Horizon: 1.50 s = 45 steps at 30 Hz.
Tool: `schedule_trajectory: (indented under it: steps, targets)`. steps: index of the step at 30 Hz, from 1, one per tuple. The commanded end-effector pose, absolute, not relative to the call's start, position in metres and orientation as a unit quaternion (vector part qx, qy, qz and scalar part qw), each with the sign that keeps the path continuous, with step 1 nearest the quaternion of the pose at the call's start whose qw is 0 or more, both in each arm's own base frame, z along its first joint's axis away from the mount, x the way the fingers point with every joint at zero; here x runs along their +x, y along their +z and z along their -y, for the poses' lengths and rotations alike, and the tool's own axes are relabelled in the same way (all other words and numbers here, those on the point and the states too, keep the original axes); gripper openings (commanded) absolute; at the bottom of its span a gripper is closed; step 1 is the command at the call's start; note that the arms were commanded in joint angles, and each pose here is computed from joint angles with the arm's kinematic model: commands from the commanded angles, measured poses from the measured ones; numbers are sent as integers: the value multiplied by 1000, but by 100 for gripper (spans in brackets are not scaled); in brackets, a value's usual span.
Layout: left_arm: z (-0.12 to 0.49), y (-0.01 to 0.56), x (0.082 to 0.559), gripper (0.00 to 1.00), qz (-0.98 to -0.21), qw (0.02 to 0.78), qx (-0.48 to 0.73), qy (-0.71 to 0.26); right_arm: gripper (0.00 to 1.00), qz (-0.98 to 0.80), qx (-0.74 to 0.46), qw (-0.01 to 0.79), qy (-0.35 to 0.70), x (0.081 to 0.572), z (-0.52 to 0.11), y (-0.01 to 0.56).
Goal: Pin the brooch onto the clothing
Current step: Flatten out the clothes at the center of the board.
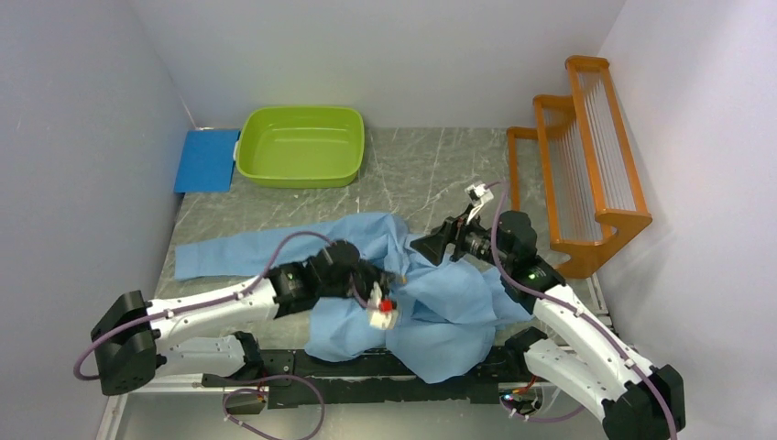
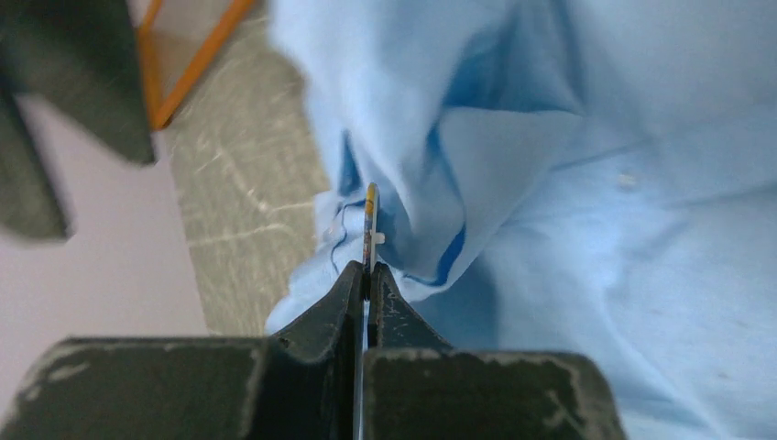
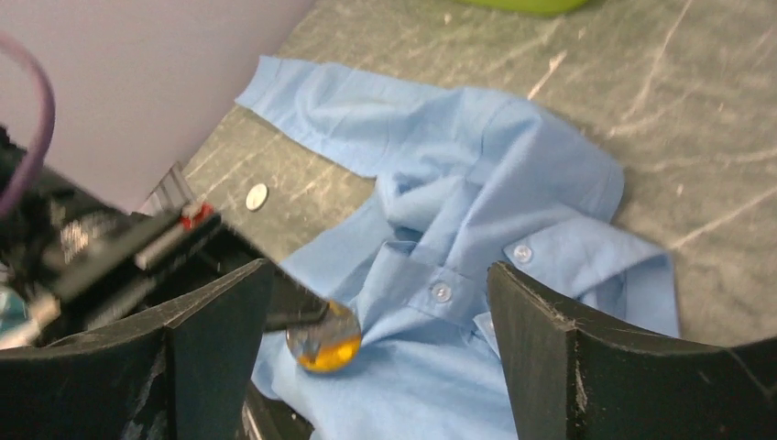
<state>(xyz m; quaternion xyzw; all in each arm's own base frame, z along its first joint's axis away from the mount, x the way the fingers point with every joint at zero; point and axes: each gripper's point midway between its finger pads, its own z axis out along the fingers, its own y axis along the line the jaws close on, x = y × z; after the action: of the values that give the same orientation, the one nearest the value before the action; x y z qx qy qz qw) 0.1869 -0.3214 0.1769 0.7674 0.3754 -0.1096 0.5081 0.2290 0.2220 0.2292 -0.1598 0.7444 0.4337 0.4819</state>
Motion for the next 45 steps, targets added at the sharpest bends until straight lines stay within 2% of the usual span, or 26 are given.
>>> schedule_trajectory:
  steps: [1, 3, 4, 5, 6, 7, 8, 11, 13, 17, 21, 27, 34, 40, 45]
  targets:
    - [328, 163, 169, 3, -256, 514, 819, -1, 84, -768, -130, 439, 447, 224, -224, 200]
    - [327, 152, 162, 6, -245, 499, 830, 36, 77, -783, -118, 415, 448, 220, -224, 182]
    - [325, 149, 162, 16, -245, 492, 833, 59, 75, -789, -114, 404, 449, 218, -224, 174]
    - [327, 151, 161, 30, -242, 498, 829, 76, 74, -794, -111, 396, 448, 216, -223, 168]
    - [327, 153, 159, 49, -238, 499, 828, 98, 73, -800, -108, 388, 444, 215, -222, 161]
    - [326, 153, 159, 84, -236, 500, 825, 113, 74, -807, -104, 385, 436, 215, -220, 156]
    - [327, 155, 157, 94, -234, 504, 822, 122, 75, -811, -102, 384, 429, 216, -218, 155]
    - [327, 167, 151, 95, -235, 523, 810, 124, 80, -817, -102, 390, 413, 220, -215, 155]
    - [328, 180, 142, 95, -235, 540, 802, 93, 85, -826, -96, 388, 398, 224, -212, 151]
    - [334, 219, 113, 95, -257, 579, 773, -28, 90, -847, -85, 380, 363, 234, -206, 140]
    - [346, 260, 104, 95, -343, 598, 712, -135, 90, -863, -83, 370, 334, 243, -202, 131]
    - [362, 285, 140, 95, -522, 571, 606, -185, 91, -872, -82, 371, 310, 252, -198, 130]
    - [336, 271, 232, 95, -734, 519, 377, -222, 98, -887, -53, 377, 262, 257, -180, 125]
    - [320, 250, 280, 95, -810, 419, 317, -261, 99, -902, -51, 350, 247, 251, -175, 105]
    - [328, 207, 306, 84, -844, 316, 340, -268, 96, -907, -65, 320, 268, 246, -184, 95]
